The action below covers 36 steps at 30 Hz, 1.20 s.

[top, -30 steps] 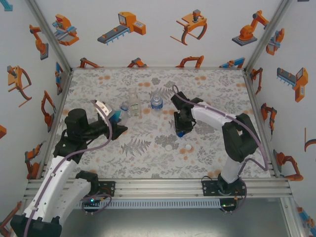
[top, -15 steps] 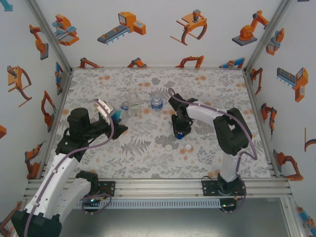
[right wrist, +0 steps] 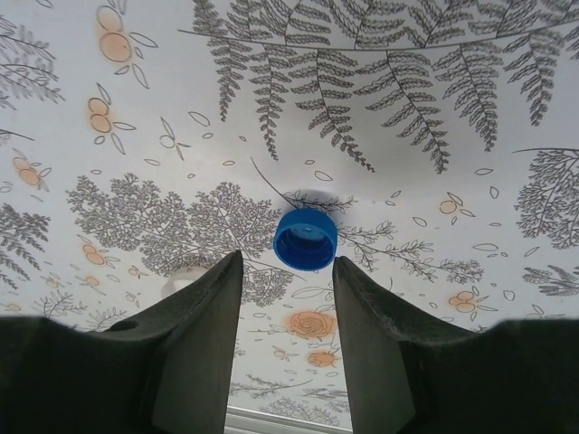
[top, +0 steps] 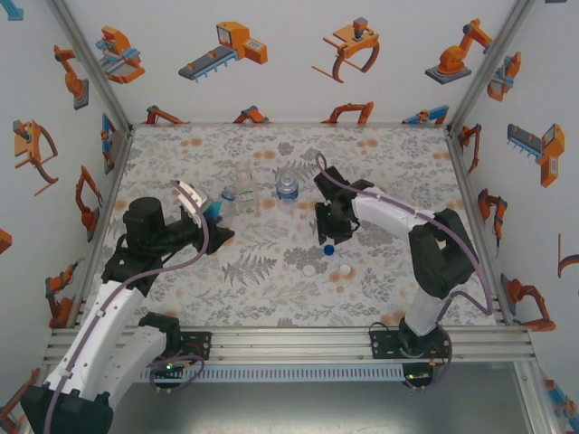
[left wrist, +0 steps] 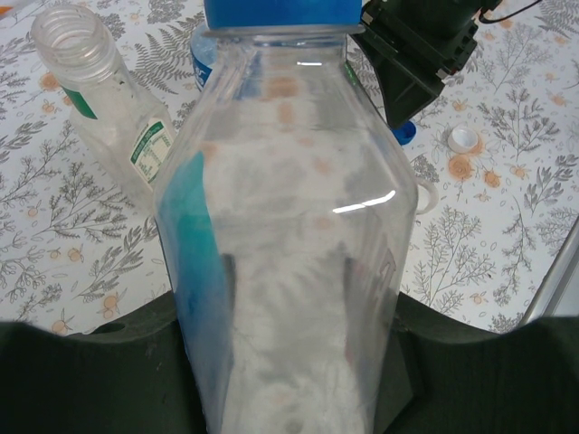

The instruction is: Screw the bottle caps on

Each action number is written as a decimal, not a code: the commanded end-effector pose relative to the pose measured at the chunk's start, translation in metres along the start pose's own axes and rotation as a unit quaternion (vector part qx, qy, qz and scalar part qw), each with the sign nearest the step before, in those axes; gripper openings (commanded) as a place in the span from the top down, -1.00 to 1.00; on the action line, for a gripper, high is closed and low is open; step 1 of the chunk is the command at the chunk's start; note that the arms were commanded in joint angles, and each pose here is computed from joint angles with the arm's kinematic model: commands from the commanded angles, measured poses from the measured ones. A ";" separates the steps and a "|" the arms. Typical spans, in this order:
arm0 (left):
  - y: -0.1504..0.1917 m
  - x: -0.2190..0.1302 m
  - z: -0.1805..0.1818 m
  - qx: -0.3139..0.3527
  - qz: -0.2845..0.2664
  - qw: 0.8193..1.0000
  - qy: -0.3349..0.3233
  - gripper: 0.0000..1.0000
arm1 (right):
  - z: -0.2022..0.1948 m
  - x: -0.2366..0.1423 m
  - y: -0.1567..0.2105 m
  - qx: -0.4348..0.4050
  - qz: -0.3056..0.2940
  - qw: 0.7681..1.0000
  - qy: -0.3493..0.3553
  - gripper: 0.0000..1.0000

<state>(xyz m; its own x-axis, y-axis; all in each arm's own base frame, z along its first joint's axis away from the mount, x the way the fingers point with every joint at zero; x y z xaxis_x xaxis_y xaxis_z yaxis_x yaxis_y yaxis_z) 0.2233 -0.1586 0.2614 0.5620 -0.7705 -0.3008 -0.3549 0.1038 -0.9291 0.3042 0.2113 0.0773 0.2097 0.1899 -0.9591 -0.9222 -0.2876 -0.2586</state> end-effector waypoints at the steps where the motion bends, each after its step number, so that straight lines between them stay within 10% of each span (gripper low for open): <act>1: -0.012 -0.001 -0.003 0.002 -0.018 1.000 0.008 0.98 | -0.001 0.006 0.009 0.020 0.008 1.000 -0.008 0.11; 36: -0.011 0.000 -0.003 0.000 -0.011 1.000 0.011 0.95 | -0.002 0.019 0.014 0.022 0.019 1.000 -0.008 0.14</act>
<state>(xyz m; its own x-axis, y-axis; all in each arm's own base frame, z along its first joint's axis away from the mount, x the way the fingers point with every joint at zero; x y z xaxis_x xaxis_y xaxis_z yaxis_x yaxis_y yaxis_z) 0.2261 -0.1600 0.2582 0.5550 -0.7723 -0.3090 -0.3686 0.1047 -0.9237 0.2982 0.2115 0.0626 0.1894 0.2038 -0.9605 -0.9317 -0.2715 -0.2413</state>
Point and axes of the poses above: each hand's point on the last joint's axis, 136 mm out from that joint toward the fingers, its own x axis out along the fingers, its own z axis along the line the jaws close on, y = z × x, the point moved 2 cm from there along -x, back along the fingers, and after that the axes turned 11 degrees about -x, right-handed, at the moved point
